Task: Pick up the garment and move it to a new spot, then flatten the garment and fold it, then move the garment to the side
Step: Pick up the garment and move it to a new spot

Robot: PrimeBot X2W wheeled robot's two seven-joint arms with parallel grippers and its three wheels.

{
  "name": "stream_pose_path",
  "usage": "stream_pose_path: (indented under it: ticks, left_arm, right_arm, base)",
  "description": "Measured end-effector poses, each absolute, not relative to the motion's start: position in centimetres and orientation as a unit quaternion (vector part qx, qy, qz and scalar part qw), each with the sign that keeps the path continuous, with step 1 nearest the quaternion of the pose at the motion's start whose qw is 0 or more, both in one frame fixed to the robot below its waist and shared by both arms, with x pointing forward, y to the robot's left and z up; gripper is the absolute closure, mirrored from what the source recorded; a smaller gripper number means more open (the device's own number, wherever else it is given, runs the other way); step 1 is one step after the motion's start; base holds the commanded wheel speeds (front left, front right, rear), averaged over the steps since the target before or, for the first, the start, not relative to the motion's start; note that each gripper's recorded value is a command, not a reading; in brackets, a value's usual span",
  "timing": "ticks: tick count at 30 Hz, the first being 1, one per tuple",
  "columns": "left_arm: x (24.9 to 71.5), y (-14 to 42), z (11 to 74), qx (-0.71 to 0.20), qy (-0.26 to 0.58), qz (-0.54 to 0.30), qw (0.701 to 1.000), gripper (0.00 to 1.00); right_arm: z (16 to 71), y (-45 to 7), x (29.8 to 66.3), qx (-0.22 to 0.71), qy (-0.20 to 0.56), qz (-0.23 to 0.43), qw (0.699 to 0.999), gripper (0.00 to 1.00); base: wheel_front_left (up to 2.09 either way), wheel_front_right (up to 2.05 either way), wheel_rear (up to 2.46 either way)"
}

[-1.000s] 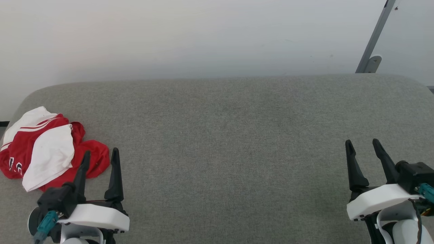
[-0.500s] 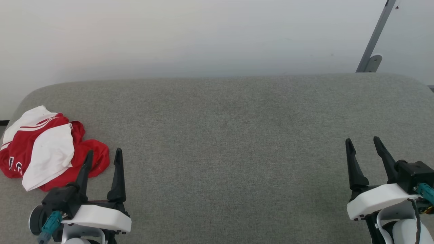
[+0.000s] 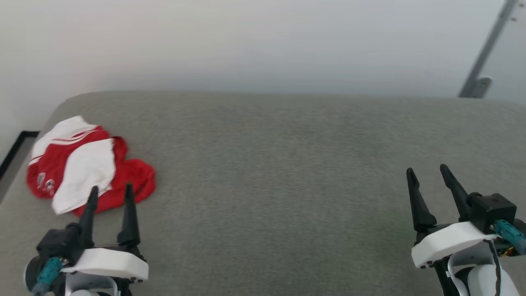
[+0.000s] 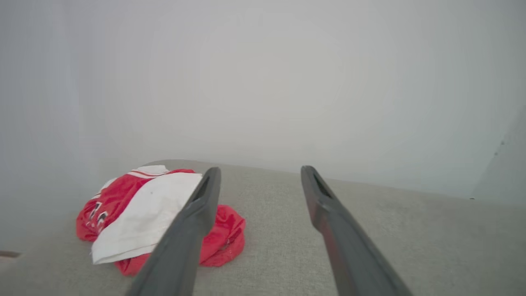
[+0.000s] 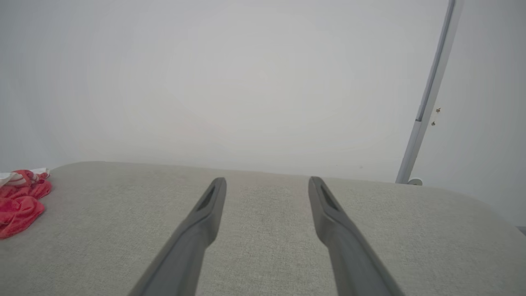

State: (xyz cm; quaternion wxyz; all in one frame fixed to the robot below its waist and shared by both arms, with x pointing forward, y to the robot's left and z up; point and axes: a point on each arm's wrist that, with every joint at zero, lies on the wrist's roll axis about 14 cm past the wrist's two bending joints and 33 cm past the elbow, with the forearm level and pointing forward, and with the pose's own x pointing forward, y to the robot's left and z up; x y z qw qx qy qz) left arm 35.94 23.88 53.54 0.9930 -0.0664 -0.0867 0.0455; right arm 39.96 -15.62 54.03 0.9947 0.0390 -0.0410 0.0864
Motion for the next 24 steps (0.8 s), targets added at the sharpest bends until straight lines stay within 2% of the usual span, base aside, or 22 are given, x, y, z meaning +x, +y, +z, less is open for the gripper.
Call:
stream_pose_path:
  ticks: [6, 16, 24]
  left_arm:
    - [33.6, 27.7, 53.7, -0.063, -0.093, 0.111, 0.988, 0.00]
    - [26.2, 34.7, 53.4, -0.068, -0.095, 0.241, 0.963, 0.00]
    - [22.0, 36.8, 52.8, -0.071, -0.093, 0.296, 0.948, 0.00]
  right_arm:
    - [54.3, -11.3, 40.8, 0.040, -0.039, 0.146, 0.988, 0.00]
    - [55.0, -2.0, 41.3, 0.046, -0.037, 0.268, 0.962, 0.00]
    - [55.1, 1.8, 41.2, 0.046, -0.034, 0.317, 0.947, 0.00]
  base:
    - [0.00, 0.00, 0.00]
    - [0.00, 0.00, 0.00]
    - [0.00, 0.00, 0.00]
